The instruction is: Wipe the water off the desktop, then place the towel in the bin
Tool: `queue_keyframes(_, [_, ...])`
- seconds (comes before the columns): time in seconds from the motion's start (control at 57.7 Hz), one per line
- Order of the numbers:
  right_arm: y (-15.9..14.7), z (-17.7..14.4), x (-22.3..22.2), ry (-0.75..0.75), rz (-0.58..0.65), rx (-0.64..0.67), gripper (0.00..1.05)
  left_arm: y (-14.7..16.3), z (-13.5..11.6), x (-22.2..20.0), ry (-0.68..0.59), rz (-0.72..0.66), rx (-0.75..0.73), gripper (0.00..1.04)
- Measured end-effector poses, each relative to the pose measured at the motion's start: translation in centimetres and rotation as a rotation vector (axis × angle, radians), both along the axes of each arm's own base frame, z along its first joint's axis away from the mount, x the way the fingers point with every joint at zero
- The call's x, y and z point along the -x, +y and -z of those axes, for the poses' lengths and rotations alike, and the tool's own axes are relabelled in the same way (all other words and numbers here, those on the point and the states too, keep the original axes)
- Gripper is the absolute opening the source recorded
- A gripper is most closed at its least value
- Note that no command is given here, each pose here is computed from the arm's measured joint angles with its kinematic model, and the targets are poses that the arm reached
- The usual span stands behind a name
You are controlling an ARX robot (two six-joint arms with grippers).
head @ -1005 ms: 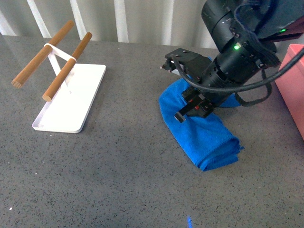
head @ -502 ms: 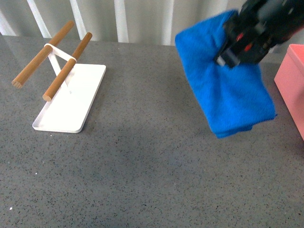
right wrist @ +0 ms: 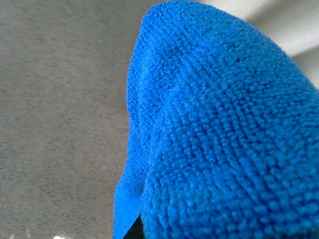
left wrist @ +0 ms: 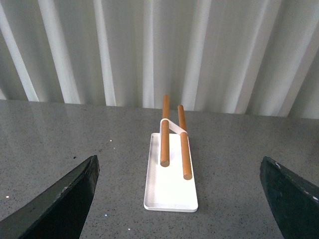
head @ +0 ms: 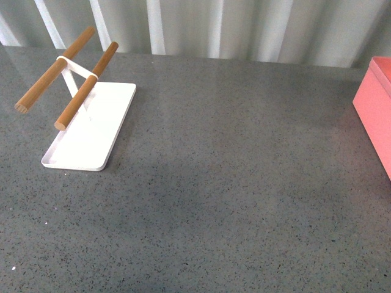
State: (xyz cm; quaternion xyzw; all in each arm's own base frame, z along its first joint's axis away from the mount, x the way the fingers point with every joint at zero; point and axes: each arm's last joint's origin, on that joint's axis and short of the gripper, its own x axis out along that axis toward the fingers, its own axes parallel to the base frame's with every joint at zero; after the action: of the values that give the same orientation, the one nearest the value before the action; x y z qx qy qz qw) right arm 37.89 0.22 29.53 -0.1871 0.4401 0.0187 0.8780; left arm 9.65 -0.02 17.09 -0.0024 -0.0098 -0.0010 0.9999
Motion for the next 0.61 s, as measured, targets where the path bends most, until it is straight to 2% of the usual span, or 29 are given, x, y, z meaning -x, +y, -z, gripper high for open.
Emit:
queue_keyframes(0.087, [-2.5,0.8,-0.1,0.031,0.109,0.002,0.04,0.0,0.0,0.0,0.0,0.0,0.0,0.98])
queue_keyframes(0.277, [-5.6,3.3,-0.6,0.076,0.246,-0.053,0.04,0.0,0.0,0.0,0.0,0.0,0.0,0.98])
queue_keyframes(0.606, [-6.5,6.3,-2.0,0.106,0.322,-0.107,0.04,0.0,0.0,0.0,0.0,0.0,0.0,0.98])
